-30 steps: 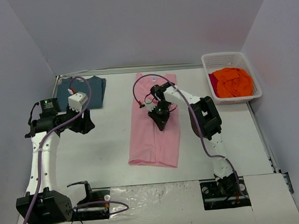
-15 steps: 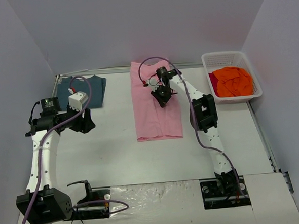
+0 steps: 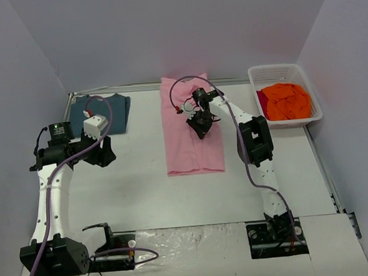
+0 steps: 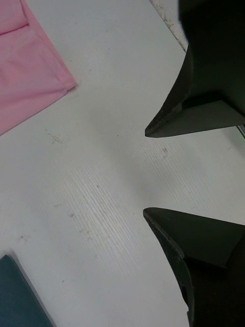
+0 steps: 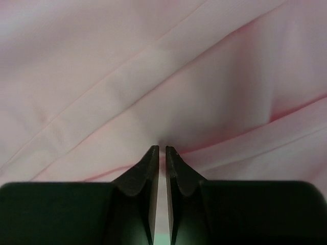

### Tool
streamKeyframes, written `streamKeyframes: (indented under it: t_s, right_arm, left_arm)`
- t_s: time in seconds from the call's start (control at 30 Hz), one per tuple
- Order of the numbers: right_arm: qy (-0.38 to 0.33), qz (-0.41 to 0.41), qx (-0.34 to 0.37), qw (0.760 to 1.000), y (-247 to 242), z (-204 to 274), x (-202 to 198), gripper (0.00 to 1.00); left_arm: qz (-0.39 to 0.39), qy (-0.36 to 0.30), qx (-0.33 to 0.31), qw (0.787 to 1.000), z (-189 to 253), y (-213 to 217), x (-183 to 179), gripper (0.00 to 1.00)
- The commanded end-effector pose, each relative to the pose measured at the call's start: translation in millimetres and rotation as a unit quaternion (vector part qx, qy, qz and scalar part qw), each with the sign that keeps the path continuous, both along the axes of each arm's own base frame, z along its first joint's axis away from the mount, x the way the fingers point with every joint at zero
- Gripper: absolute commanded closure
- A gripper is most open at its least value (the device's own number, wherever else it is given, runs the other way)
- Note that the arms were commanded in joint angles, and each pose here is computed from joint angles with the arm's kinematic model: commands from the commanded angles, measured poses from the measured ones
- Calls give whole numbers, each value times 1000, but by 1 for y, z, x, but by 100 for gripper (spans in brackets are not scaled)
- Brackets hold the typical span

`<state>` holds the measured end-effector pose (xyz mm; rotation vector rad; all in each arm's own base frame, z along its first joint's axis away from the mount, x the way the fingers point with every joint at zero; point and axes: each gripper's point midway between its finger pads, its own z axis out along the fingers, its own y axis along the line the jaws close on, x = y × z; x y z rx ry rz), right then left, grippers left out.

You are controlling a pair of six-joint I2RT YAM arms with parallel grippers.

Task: Fold and stack the t-shirts
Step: Rotate the tshirt 90 degrees

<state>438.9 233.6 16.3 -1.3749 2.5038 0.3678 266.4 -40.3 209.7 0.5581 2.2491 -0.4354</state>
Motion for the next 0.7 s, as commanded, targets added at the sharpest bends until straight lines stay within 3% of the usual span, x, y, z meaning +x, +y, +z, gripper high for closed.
streamKeyframes:
  t_s: [0.0,0.03,0.13,0.17,0.23,0.27,0.3,0.37,0.47,0.5,0.57,0.67]
  right_arm:
    - [-11,11,8,1000,-6,69,-38,92]
    - [-14,14,13,1000,-8,80,-45,89]
    - [-39,14,32,999,-17,123,-70,68]
    - [-63,10,40,997,-23,145,-79,59]
    - [-90,-8,52,995,-31,165,-83,51]
    - [-112,-21,63,991,-33,174,-79,39]
    - [-126,-38,68,989,-46,182,-86,34]
    - [-168,-55,73,982,-62,196,-85,25]
    - [-178,-91,47,979,-95,165,-93,17]
    - [-183,-96,46,977,-99,159,-95,0]
    - [-203,-111,71,970,-101,159,-95,0]
    - [-169,-77,111,976,-94,140,-118,0]
  left_arm:
    - [-17,-26,9,999,28,-1,-9,43]
    - [-19,-26,10,999,31,-1,-10,42]
    - [-25,-17,17,999,39,-1,-17,39]
    - [-23,-4,18,1000,37,0,-20,32]
    - [-11,5,33,999,36,5,-20,29]
    - [-5,6,38,999,36,8,-19,22]
    - [6,7,42,999,34,10,-18,18]
    - [39,-4,62,997,28,21,-13,18]
    - [57,-21,64,996,19,24,-14,14]
    - [59,-26,66,996,20,25,-16,13]
    - [66,-32,72,995,17,28,-20,12]
    - [74,-42,80,993,15,32,-28,10]
